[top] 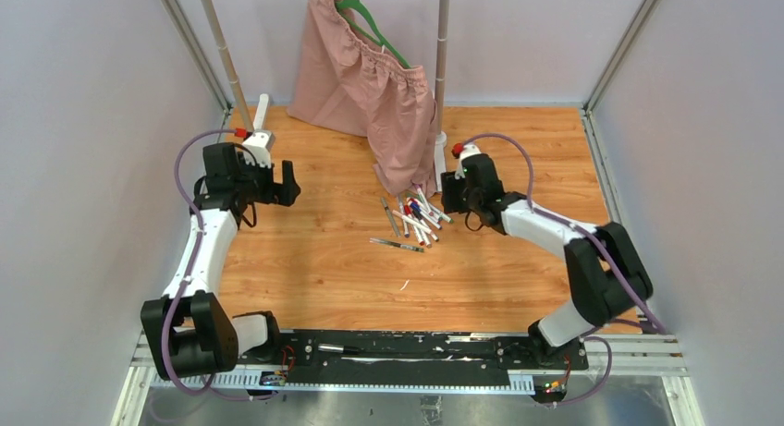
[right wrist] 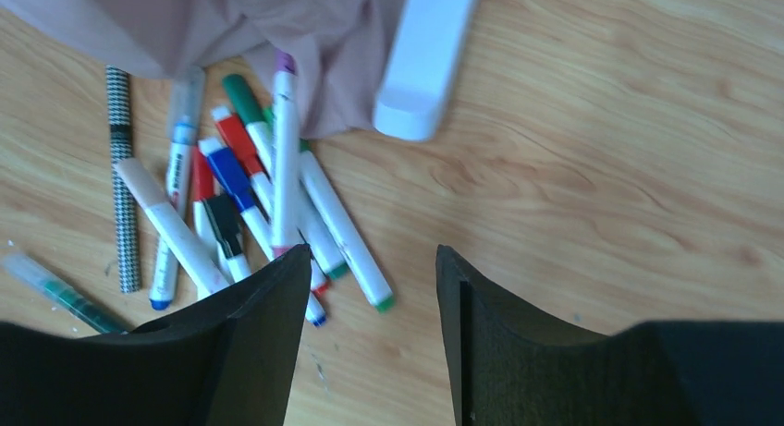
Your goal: Open the pen caps
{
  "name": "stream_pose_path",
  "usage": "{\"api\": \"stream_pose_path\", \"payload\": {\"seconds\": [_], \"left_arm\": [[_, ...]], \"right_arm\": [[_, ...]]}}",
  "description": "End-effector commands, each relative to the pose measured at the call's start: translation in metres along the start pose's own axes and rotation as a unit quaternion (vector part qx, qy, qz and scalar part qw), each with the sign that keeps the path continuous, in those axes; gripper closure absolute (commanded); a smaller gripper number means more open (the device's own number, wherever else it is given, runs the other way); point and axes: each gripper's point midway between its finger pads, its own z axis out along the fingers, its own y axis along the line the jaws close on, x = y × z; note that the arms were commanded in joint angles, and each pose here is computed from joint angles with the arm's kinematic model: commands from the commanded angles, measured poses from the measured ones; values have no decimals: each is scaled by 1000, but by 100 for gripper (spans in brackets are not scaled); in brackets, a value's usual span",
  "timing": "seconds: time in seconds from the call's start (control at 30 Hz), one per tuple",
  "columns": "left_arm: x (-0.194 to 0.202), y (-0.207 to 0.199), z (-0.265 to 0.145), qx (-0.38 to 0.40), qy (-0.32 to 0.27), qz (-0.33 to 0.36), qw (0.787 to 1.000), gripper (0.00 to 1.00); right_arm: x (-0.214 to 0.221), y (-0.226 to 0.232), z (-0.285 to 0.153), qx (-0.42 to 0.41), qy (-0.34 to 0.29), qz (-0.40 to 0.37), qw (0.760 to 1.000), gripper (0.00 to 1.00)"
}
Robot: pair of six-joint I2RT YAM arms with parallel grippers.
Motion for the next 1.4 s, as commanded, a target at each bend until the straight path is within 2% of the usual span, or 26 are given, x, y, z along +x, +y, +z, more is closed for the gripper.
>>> {"api": "stream_pose_path", "payload": {"seconds": [0.0, 0.13, 0.33, 0.47, 0.7, 1.0, 1.07, 1.23, 1.37], "left_arm": [[22, -11, -17, 19, 51, 1, 999, 0], [29, -16, -22, 30, 63, 5, 998, 0], [33, -21, -25, 39, 65, 11, 997, 0], [33, -26, -26, 49, 58, 8, 997, 0], [33, -31, -31, 60, 51, 13, 997, 0], [26, -38, -39, 68, 37, 17, 997, 0], [26, -43, -41, 79, 32, 18, 996, 0], [23, -58, -49, 111, 12, 28, 993, 0], [21, -76, -57, 161, -5, 52, 985, 0]], "right_arm": [[-19, 42, 26, -81, -11, -37, 996, 44], [-21, 62, 42, -122, -8, -36, 992, 46], [-5, 80, 60, -137, 14, -40, 990, 49], [3, 85, 75, -136, 30, -39, 990, 60], [8, 77, 80, -114, 34, -39, 992, 69], [5, 82, 58, -131, 17, -22, 991, 91], [2, 83, 48, -135, 8, -23, 991, 99], [-5, 87, 17, -147, -13, -18, 989, 100], [11, 96, -15, -166, -9, -15, 986, 100]]}}
